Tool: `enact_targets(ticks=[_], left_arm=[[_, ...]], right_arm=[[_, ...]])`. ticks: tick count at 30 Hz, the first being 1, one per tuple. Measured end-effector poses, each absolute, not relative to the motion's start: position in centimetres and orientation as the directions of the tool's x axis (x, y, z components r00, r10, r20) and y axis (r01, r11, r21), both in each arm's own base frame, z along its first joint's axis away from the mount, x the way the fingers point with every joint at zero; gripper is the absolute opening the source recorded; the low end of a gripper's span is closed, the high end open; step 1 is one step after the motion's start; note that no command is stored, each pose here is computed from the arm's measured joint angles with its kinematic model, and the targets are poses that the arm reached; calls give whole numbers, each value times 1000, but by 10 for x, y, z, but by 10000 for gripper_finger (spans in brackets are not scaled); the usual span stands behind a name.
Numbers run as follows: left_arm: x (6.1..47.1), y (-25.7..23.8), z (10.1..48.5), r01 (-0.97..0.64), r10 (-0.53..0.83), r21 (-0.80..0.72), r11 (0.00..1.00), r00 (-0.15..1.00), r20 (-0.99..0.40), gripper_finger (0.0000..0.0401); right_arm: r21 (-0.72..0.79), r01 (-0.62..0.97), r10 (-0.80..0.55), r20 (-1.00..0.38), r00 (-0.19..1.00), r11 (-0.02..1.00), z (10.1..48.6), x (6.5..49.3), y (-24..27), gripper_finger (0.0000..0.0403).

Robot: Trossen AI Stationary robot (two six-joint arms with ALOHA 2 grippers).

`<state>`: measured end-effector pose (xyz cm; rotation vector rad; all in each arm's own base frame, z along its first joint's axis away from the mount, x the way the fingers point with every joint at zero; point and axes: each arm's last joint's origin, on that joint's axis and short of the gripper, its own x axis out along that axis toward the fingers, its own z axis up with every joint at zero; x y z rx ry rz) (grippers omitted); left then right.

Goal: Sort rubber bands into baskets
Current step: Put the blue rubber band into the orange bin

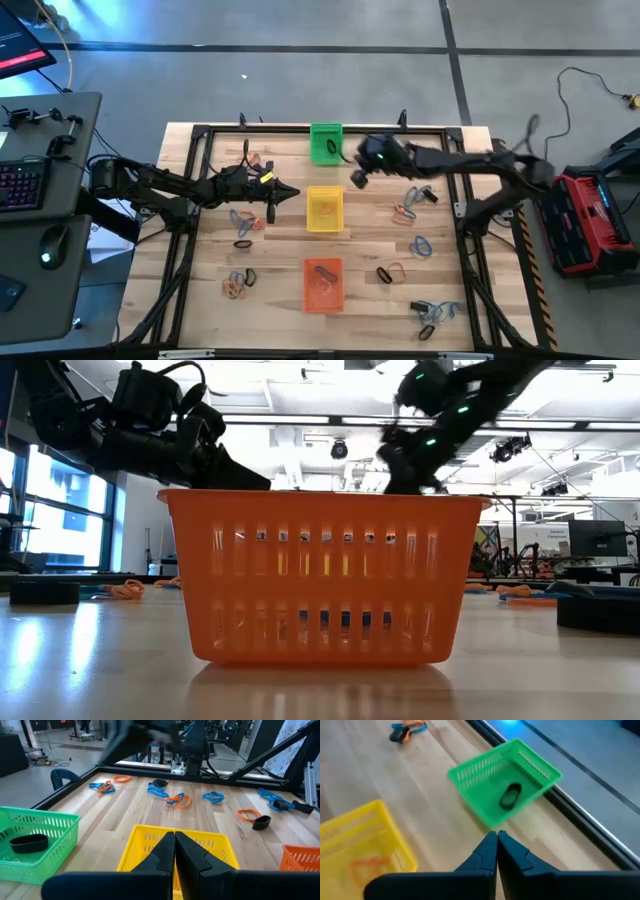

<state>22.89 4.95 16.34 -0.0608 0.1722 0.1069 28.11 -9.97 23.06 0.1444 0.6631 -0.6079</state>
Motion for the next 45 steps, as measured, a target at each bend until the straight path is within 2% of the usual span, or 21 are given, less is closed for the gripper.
enact_targets(ticks=[5,10,14,18,24,34,41,45], left_arm=[[230,45,163,-93,85,-43,995,981,-174,2],[233,25,161,9,-4,22,1000,977,-214,2],[235,6,165,99,-81,40,994,943,-322,2],[232,-16,177,140,-95,70,988,892,-442,2],[218,-43,199,191,-155,-5,982,778,-609,2],[194,-68,202,53,-103,-90,995,628,-771,7],[178,-73,193,-55,-77,-119,991,496,-865,39],[173,-72,191,-99,-34,-90,991,466,-884,63]], right_arm=[[-30,563,-473,-580,663,826,230,252,-64,0],[-13,558,-469,-556,686,830,225,233,-40,0],[-1,547,-455,-556,695,837,220,228,-29,0],[-13,543,-458,-554,695,839,219,228,-22,0],[-30,543,-469,-546,694,839,220,228,-17,0],[-42,533,-468,-539,700,845,220,229,-16,0],[-41,532,-468,-538,701,846,221,229,-16,0],[-39,532,-468,-535,703,846,221,229,-16,0]])
